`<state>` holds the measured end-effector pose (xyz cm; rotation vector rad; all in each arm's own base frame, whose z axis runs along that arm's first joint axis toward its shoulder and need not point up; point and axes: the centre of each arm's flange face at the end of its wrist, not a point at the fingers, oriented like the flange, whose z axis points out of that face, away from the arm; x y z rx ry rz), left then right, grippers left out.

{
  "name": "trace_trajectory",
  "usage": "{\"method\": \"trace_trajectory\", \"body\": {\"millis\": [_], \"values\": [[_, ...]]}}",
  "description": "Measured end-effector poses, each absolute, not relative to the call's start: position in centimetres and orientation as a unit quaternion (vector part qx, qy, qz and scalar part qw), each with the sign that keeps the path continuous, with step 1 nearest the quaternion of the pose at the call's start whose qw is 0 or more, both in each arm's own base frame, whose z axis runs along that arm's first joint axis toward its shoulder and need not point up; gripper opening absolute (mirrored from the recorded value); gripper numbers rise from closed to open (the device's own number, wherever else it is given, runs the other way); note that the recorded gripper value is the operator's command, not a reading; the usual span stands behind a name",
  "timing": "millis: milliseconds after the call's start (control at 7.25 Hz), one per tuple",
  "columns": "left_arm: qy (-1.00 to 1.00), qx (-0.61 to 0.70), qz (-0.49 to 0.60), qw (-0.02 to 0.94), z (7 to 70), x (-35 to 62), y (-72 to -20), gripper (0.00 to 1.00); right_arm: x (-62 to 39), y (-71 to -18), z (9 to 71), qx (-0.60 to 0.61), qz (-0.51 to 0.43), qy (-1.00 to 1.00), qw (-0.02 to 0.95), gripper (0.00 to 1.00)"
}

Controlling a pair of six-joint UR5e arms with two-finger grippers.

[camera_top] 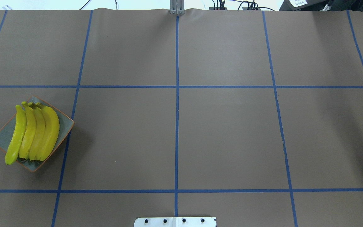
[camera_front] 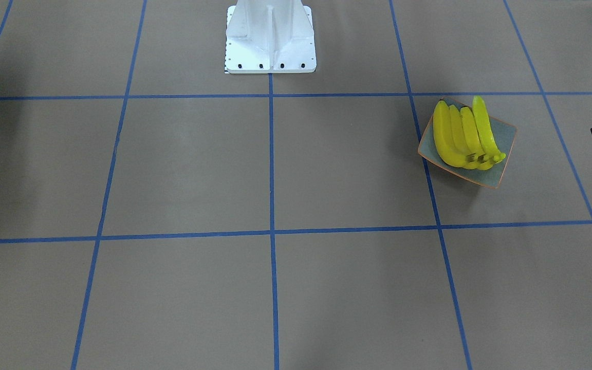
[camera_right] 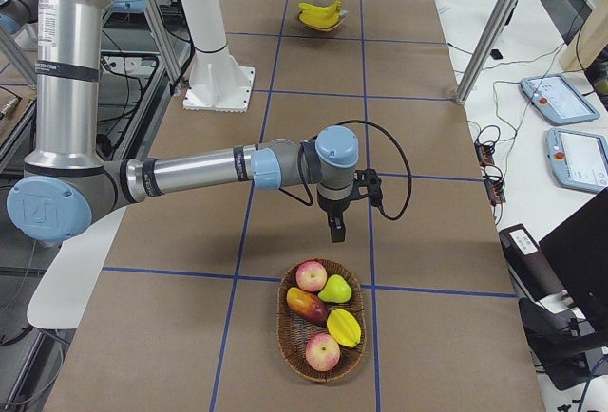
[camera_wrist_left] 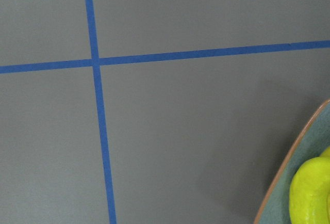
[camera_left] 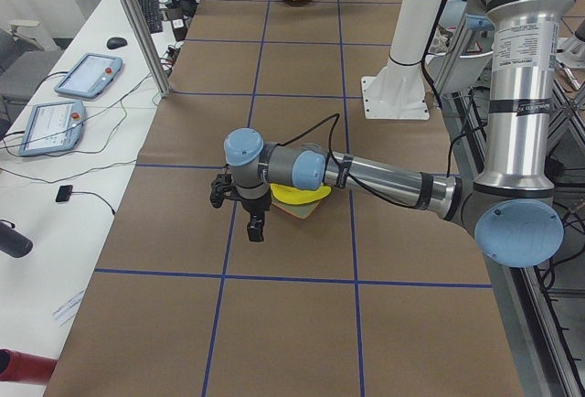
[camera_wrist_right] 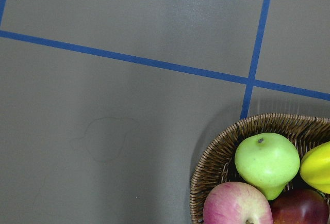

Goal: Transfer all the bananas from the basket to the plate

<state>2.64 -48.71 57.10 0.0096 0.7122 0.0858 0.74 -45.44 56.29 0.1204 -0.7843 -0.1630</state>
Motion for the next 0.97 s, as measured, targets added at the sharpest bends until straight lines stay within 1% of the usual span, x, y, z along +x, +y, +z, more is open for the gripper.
{"method": "trace_trajectory", "body": {"millis": [966], "values": [[0.332,0.013,0.043,0.942,56.69,2.51,-48.74,1.00,0.76,-44.68,57.17,0.050,-0.078,-0.384,0.919,1.00]]}}
